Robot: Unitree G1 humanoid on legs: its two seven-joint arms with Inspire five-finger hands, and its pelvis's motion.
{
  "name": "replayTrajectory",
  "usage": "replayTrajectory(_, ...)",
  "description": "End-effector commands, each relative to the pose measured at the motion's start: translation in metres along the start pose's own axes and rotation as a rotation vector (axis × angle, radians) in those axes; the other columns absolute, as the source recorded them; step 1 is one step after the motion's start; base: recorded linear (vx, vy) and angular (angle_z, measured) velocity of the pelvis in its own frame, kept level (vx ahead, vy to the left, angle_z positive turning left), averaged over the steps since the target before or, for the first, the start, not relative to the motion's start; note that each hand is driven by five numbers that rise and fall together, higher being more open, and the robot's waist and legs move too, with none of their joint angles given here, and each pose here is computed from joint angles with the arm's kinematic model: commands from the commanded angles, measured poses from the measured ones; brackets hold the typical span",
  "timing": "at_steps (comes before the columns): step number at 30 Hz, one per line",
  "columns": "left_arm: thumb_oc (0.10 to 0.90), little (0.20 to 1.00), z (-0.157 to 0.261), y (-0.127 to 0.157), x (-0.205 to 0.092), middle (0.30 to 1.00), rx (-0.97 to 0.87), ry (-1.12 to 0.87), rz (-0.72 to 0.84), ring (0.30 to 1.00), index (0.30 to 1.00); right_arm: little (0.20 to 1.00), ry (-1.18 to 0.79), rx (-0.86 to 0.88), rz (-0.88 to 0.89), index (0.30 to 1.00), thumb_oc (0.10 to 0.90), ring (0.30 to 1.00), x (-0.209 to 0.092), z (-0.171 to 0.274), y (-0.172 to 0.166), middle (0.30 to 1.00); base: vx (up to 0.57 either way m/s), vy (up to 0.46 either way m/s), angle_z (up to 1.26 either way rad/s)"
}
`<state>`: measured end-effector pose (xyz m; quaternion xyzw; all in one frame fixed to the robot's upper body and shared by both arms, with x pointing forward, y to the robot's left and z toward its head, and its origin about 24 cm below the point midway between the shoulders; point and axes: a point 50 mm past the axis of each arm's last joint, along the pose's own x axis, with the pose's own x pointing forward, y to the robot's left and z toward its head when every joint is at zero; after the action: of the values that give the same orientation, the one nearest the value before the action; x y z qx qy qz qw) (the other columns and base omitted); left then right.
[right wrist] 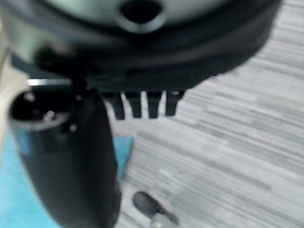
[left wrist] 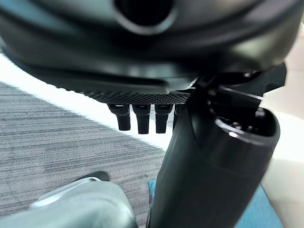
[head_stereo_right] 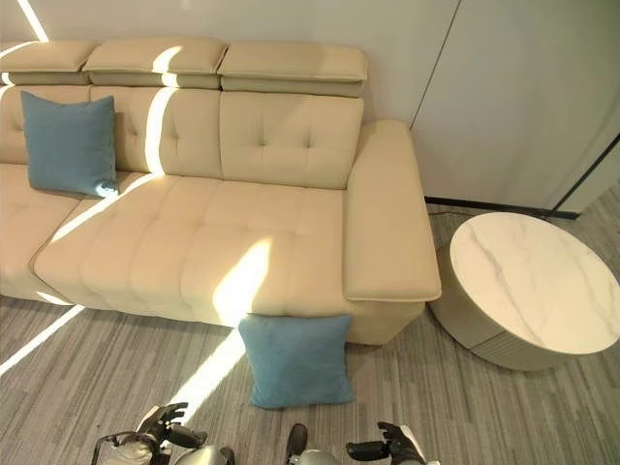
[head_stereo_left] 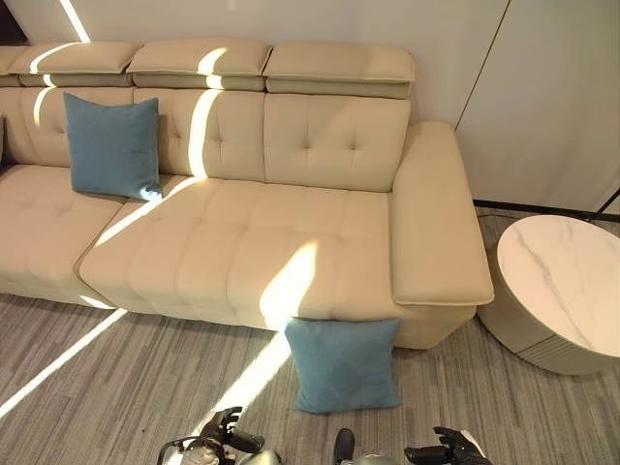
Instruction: Pick up all the scattered cushions and arrange them neatly on the sofa.
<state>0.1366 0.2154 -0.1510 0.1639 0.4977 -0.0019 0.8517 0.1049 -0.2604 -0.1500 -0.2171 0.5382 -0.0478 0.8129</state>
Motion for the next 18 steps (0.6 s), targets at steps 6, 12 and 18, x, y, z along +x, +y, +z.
replayTrajectory(6,0.800,0.900,-0.017,0.004,-0.003,0.900,0.004,0.044,0.020,0.900,0.900,0.900,0.050,-0.005,-0.046,0.900,0.800,0.900,-0.003,-0.020,-0.012,0.900,0.07,0.083,-0.20)
replayTrajectory(12,0.800,0.900,-0.020,0.008,-0.004,0.900,-0.019,0.056,0.033,0.900,0.900,0.900,0.030,-0.023,-0.030,0.900,0.800,0.900,-0.002,-0.012,-0.007,0.900,0.00,0.091,-0.15)
replayTrajectory(18,0.800,0.900,-0.012,0.017,-0.003,0.900,-0.003,0.030,0.055,0.900,0.900,0.900,-0.004,-0.011,-0.034,0.900,0.800,0.900,0.000,-0.001,-0.009,0.900,-0.01,-0.027,-0.15)
